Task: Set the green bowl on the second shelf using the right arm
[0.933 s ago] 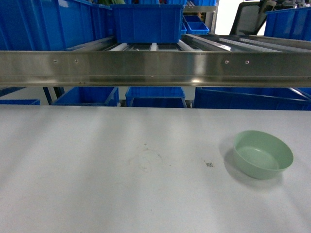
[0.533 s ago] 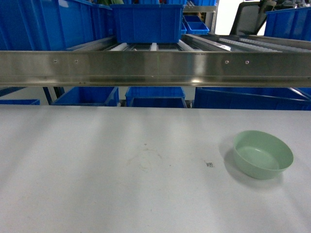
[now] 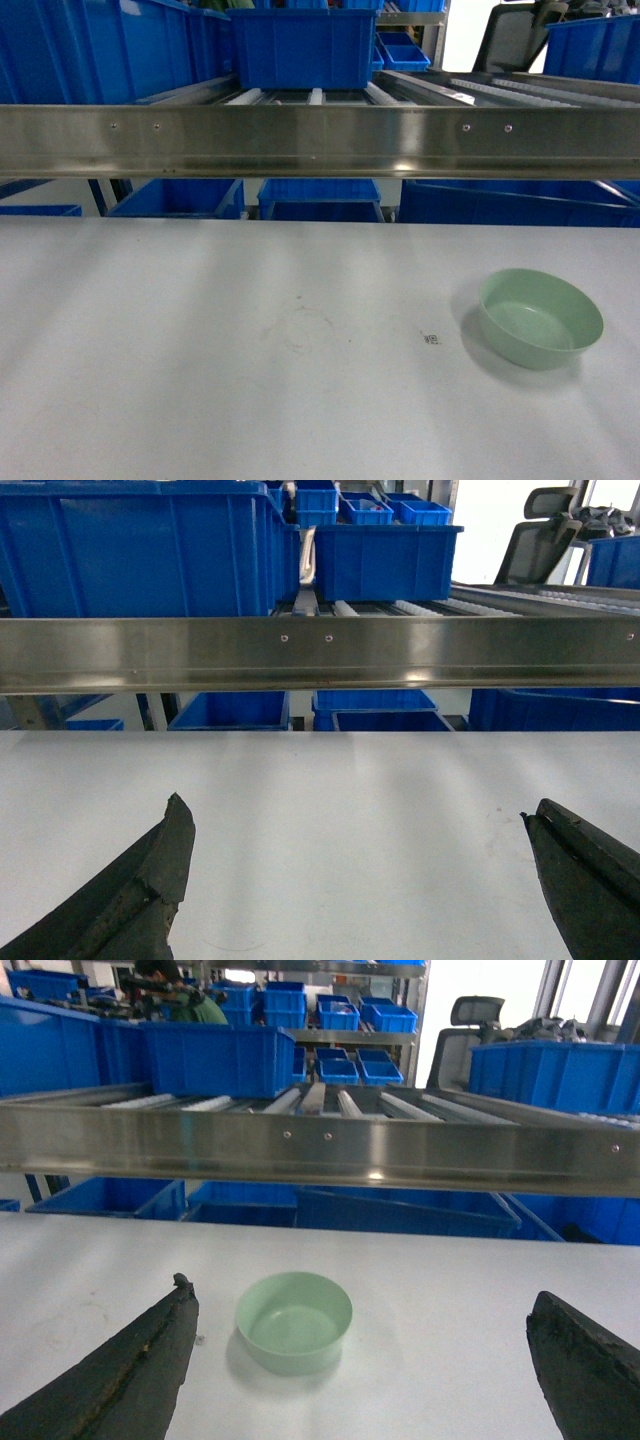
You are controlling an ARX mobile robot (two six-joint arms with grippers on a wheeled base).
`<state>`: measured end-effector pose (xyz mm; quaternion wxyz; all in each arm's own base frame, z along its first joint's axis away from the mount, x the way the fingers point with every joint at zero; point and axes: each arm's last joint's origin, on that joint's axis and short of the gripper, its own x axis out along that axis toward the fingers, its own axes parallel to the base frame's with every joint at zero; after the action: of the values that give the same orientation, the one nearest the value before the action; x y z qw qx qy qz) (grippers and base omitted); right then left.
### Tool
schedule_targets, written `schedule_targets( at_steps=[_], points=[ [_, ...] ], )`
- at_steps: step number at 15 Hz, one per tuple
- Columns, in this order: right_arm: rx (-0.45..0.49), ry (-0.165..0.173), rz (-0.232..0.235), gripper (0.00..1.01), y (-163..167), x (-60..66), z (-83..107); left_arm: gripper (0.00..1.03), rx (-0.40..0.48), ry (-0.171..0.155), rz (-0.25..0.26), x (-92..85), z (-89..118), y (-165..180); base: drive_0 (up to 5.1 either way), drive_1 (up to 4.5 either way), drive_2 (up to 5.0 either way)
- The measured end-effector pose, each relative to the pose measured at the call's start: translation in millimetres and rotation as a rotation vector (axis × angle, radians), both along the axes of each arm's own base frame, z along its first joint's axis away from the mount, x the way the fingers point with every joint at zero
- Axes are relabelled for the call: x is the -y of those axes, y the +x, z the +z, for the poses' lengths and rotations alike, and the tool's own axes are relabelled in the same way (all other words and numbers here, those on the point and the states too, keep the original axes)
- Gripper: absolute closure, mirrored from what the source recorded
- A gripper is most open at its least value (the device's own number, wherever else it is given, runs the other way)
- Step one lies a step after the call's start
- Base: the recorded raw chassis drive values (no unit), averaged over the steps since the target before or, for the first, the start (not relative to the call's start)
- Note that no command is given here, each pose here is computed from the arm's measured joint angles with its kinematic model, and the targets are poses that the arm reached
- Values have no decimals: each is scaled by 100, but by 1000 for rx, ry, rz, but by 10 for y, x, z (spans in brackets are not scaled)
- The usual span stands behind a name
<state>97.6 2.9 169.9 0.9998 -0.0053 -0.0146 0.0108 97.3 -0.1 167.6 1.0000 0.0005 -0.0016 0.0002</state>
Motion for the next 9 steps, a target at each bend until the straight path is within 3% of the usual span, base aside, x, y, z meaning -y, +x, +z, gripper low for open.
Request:
schedule_targets(
  at_steps=[4, 7, 9],
  points=[
    [-29, -28, 40, 3, 266, -127, 50, 5, 0, 0, -1, 0, 0, 0, 0, 0, 0],
    [-56, -49, 75, 3, 688, -215, 320, 5, 0, 0, -1, 0, 0, 0, 0, 0, 0],
    [-160, -105, 120, 3, 975, -230, 296, 5, 0, 0, 0, 0, 0, 0, 0, 0, 0]
  ],
)
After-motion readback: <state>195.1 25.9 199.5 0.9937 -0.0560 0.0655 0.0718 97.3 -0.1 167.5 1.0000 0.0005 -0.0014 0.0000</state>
